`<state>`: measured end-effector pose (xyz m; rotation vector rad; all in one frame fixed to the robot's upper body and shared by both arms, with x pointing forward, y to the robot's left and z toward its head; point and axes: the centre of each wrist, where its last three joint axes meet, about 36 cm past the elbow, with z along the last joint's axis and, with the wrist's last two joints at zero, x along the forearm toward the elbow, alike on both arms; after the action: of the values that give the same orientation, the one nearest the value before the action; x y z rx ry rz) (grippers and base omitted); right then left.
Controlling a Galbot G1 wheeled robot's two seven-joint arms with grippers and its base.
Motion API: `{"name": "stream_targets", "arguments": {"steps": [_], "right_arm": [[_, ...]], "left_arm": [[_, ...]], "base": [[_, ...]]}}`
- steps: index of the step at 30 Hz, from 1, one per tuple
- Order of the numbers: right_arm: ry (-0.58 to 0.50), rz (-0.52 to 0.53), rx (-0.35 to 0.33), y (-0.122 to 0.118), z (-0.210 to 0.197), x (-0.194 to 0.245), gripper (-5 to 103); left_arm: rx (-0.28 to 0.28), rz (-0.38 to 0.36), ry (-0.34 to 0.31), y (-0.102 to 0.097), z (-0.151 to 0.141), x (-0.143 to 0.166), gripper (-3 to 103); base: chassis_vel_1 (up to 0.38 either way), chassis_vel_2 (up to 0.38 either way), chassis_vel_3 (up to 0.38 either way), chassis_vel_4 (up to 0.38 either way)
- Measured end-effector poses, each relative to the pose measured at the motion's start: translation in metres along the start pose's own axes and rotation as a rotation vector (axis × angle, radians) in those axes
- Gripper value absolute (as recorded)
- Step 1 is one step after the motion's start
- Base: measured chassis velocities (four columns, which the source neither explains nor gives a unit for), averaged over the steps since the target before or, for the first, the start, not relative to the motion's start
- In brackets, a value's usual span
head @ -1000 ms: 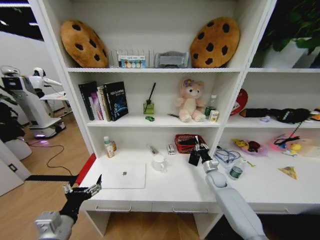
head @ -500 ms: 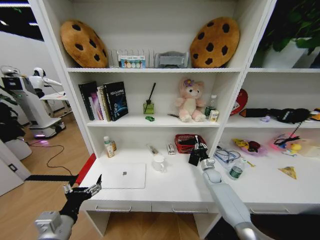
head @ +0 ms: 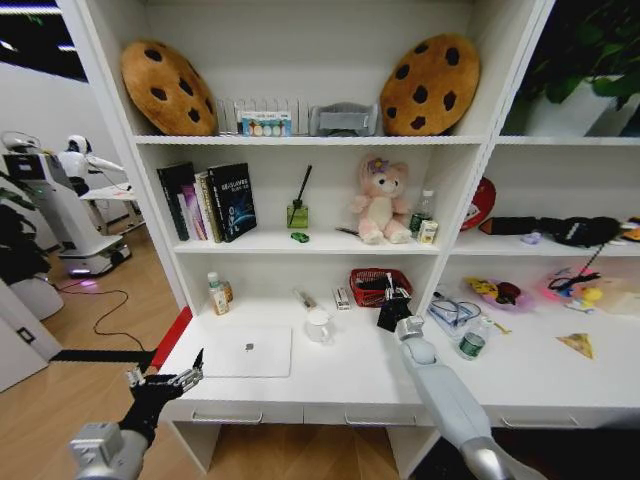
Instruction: Organize the objects on the table.
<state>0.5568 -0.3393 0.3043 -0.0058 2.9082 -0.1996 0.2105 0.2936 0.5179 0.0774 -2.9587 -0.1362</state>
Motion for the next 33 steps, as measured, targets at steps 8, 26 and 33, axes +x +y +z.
{"name": "stream_targets", "arguments": {"steps": [8,26,33], "right_arm": [[0.017,-0.005,-0.051,-0.008,-0.027,0.018,61],[0.393,0.047,-0.173,-0.01,-0.192,0.229,100],[0.428,0.078,-0.221,0.003,-0.197,0.266,100]], "left_arm": [[0.0,0.0,0.0,0.0,0.0,0.0,100],[0.0,0.0,0.0,0.0,0.0,0.0,100],[0.0,0.0,0.0,0.0,0.0,0.0,100]], "base": [[0.0,0.0,0.0,0.0],[0.0,0.0,0.0,0.0],[0.0,0.0,0.0,0.0]]}}
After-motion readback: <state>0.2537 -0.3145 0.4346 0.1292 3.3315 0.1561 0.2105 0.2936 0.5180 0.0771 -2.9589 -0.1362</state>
